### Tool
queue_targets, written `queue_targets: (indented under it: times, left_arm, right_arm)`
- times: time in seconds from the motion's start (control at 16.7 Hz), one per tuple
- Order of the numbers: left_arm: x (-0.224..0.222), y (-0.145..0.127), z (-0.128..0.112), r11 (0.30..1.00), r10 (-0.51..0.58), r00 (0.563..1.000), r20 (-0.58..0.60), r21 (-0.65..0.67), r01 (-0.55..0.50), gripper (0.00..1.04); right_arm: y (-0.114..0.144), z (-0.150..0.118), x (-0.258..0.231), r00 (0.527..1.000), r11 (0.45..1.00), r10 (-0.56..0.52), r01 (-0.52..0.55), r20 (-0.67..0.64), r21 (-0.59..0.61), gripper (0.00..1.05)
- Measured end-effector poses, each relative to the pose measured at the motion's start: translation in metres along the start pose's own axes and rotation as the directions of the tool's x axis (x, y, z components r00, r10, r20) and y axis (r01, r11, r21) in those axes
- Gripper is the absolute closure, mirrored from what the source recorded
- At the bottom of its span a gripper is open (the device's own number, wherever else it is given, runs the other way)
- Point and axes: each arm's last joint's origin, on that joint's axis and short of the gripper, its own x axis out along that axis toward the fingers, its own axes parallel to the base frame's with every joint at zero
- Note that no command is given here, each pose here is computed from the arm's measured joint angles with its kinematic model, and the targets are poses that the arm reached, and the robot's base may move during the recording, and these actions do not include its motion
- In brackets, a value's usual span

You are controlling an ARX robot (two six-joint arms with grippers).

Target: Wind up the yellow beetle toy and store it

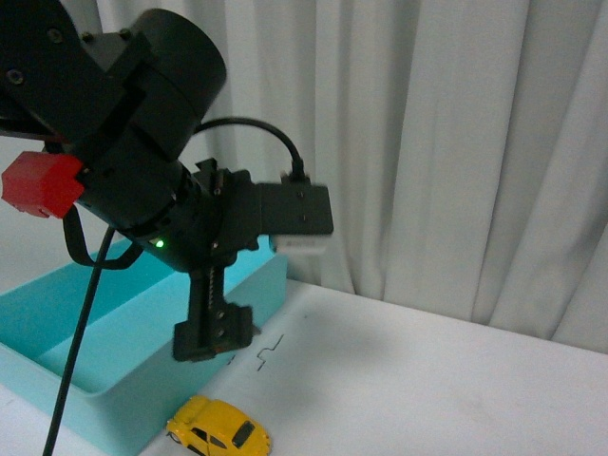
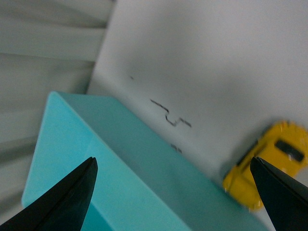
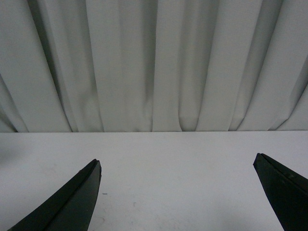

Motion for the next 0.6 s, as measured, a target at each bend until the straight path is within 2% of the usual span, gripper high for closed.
queue_targets:
  times: [0.06, 0.18, 0.3, 0.48, 0.6]
  left_arm:
    - [0.002, -0.005, 0.003, 0.991, -0.055, 0.996, -0.075, 0.116, 0.064, 0.07]
    - [0.005, -0.022, 0.013, 0.928, -0.181, 0.969, -0.171, 0.296, 0.226, 0.07]
    - [0.008, -0.028, 0.019, 0.896, -0.194, 0.961, -0.196, 0.364, 0.255, 0.07]
    - [0.019, -0.036, 0.014, 0.909, -0.254, 0.924, -0.286, 0.256, 0.329, 0.07]
    - [0.028, -0.039, 0.011, 0.947, -0.23, 0.92, -0.317, 0.147, 0.287, 0.07]
  right_arm:
    - [0.0, 0.0, 0.0, 1.0, 1.0, 0.0, 0.0, 0.0, 0.0, 0.07]
    - [0.0, 0.0, 0.0, 1.0, 1.0, 0.0, 0.0, 0.0, 0.0, 0.07]
    - [0.0, 0.0, 0.0, 1.0, 1.0, 0.0, 0.0, 0.0, 0.0, 0.07]
    - [0.0, 0.0, 0.0, 1.0, 1.0, 0.0, 0.0, 0.0, 0.0, 0.07]
    - [0.0, 0.0, 0.0, 1.0, 1.0, 0.0, 0.0, 0.0, 0.0, 0.07]
